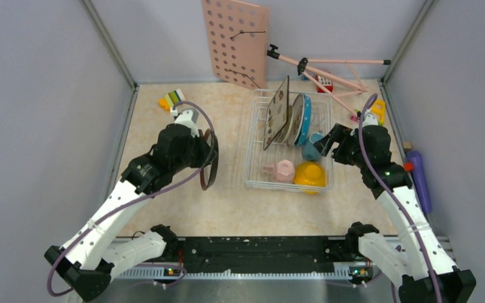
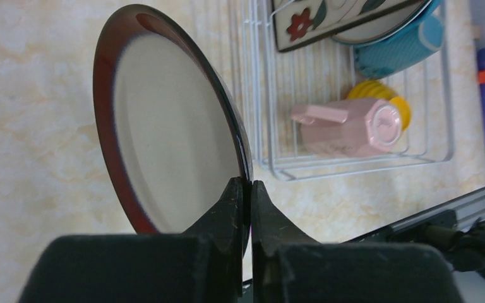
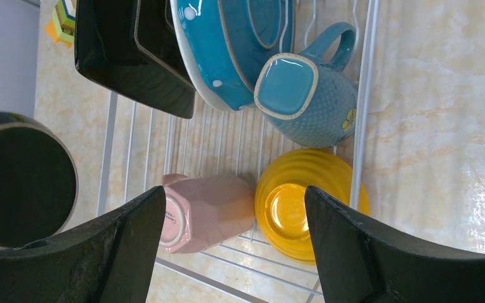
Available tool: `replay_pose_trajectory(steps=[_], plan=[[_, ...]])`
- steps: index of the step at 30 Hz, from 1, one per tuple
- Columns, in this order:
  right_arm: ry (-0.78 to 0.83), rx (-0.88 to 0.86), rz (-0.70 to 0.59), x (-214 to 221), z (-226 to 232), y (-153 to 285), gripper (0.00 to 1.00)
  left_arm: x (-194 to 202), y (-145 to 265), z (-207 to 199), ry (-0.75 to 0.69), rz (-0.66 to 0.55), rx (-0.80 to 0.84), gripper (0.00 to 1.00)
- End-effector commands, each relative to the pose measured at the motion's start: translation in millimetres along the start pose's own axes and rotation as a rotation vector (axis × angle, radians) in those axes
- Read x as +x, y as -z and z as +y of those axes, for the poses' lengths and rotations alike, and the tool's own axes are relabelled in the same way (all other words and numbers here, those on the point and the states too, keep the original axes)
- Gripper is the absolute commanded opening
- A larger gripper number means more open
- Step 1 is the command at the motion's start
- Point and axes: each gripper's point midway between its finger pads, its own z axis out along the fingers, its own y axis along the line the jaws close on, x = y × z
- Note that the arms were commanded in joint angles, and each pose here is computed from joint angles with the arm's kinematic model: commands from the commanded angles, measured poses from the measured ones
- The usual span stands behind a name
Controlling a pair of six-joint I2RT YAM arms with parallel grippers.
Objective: Load the mixed dishes into the dish rack
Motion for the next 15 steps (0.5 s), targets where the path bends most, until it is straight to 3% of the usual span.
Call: replay_pose_trajectory(steps=[1,8,15], plan=[[0.028,-0.017,-0.078,-22,7,6,0.8,-114,25,-82,0.01,-0.321,0.33,0.0],[0.036,0.011,-0.102,-24,1,7,0.8,-165,43,-129,-0.008,-0.412,0.489,0.0],[0.025,0.066,-0.172,-36,-8,13,0.8,-203,61,-149,-0.028,-0.527,0.543,0.0]])
